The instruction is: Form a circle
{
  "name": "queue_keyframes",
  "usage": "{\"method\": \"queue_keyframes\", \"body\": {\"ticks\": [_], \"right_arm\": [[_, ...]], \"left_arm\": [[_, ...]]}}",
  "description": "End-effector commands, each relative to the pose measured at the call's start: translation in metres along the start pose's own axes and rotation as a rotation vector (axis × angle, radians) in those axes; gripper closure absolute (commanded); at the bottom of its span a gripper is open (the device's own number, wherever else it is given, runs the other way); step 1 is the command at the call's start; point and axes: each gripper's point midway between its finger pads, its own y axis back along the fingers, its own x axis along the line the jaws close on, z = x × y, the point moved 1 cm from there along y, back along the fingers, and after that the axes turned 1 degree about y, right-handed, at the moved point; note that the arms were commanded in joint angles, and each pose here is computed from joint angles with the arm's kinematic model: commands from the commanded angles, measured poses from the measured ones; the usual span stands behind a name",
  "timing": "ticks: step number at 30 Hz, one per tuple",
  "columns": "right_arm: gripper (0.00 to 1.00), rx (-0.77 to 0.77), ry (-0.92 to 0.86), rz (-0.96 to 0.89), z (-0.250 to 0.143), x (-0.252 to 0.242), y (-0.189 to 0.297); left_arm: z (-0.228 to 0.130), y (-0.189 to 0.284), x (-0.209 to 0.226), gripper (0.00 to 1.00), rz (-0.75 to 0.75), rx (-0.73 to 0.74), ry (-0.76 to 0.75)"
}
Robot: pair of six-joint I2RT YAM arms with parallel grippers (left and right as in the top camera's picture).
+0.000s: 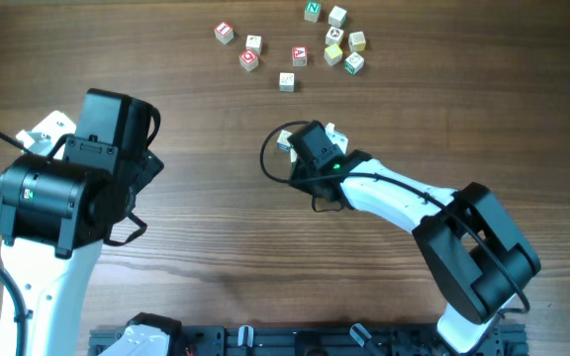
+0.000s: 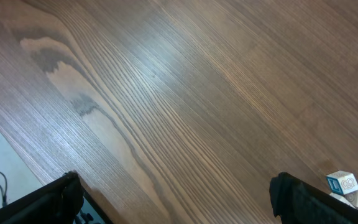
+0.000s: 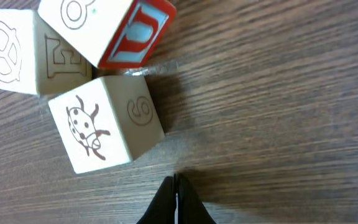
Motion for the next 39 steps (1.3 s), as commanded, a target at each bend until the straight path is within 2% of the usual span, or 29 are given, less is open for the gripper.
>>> {"method": "queue_keyframes", "body": {"ticks": [1, 26, 39], "right_arm": [[0.96, -0.027, 0.032, -0.058, 0.000, -0.013, -0.010], [0.95, -0.087, 0.092, 0.006, 0.013, 0.003, -0.009], [0.95, 0.016, 0.098, 0.050, -0.006, 0.009, -0.009]], "left_arm": [[0.002, 0.001, 0.003, 0.00, -0.001, -0.007, 0.010], [0.002, 0.001, 0.003, 0.00, 0.000, -0.007, 0.009], [0.002, 0.001, 0.003, 0.00, -0.001, -0.007, 0.010]]}}
